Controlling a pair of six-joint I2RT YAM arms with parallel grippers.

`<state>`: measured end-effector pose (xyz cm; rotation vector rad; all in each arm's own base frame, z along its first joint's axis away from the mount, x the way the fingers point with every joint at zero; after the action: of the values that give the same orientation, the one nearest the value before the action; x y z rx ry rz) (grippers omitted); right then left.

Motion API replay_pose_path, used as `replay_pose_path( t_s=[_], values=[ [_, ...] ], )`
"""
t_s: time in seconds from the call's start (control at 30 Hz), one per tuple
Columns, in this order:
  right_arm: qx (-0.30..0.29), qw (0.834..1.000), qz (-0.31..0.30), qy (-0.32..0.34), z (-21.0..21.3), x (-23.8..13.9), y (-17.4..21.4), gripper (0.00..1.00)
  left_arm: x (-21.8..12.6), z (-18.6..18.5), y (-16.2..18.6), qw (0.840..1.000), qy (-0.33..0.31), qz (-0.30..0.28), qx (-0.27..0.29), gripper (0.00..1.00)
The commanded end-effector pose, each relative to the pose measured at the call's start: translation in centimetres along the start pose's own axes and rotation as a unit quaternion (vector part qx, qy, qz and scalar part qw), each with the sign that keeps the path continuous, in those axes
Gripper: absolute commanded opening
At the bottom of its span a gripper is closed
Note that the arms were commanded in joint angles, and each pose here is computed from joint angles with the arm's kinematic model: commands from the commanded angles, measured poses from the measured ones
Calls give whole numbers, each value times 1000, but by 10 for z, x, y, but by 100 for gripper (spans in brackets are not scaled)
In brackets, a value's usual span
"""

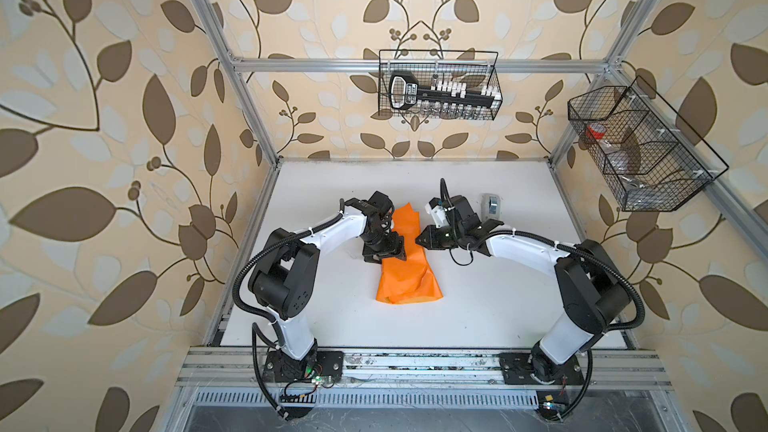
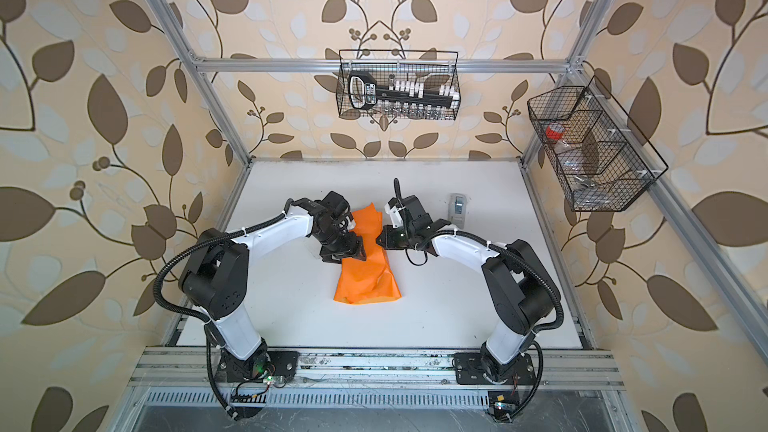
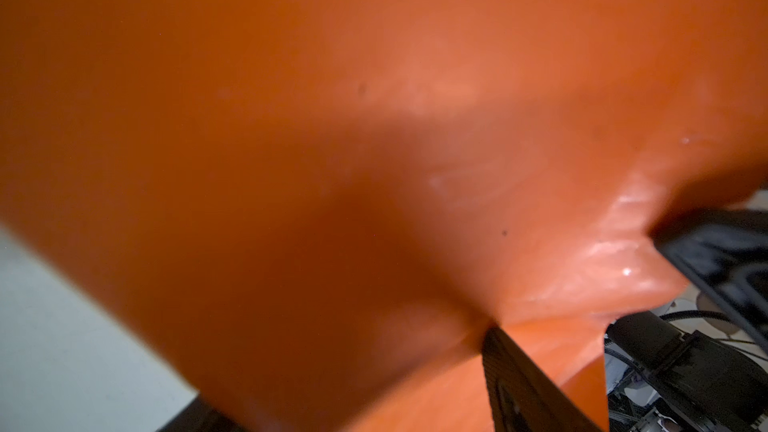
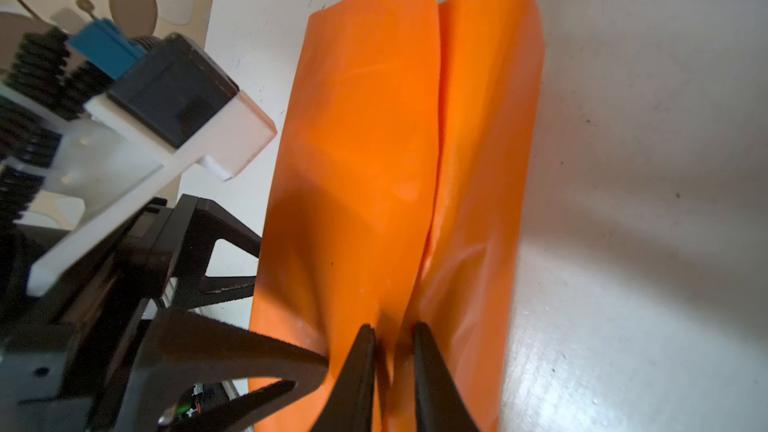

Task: Wrap the gift box in paper

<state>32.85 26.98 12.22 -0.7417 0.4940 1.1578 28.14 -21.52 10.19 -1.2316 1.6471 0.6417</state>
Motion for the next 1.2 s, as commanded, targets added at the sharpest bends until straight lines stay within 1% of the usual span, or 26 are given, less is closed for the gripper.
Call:
replay_pose_path(
  t_s=[0.0,0.17,0.3,0.4,0.57,0.73,0.83,1.07,1.17],
  values=[
    [-8,1000,12,-9,8,8,1,17,16,8,15,999,-30,39,-1,76],
    [-4,1000,13,-1,3,10,3,11,12,5,11,999,-28,31,1,78],
    [1,1000,8,3,-2,10,3,5,2,4,8,999,-29,15,-5,83],
    [17,1000,1,-15,-6,8,2,3,-13,8,3,999,-30,-12,-17,87],
    [44,997,-2,-56,-12,6,4,2,-43,20,-9,996,-21,-72,-52,89],
    [69,993,-1,-95,-14,6,5,1,-60,34,-15,988,-6,-123,-89,90],
    [74,992,1,-105,-13,7,7,0,-61,39,-16,987,-7,-129,-95,90],
    [82,990,1,-117,-16,4,8,0,-46,40,-19,987,15,-125,-97,87],
    [95,987,1,-132,-20,2,8,0,-43,39,-18,987,22,-124,-96,86]
  ],
)
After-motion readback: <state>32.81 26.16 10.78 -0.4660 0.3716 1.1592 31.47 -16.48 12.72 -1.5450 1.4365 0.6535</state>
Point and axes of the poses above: each gripper's point midway between its finger pads, its own x axis out along the fingers, its own z axis along the line the jaws close on, y = z × x, the point moved 3 cm from there along -x, back along the fingers, and after that the axes turned 15 degrees about x, right-handed, at the moved point
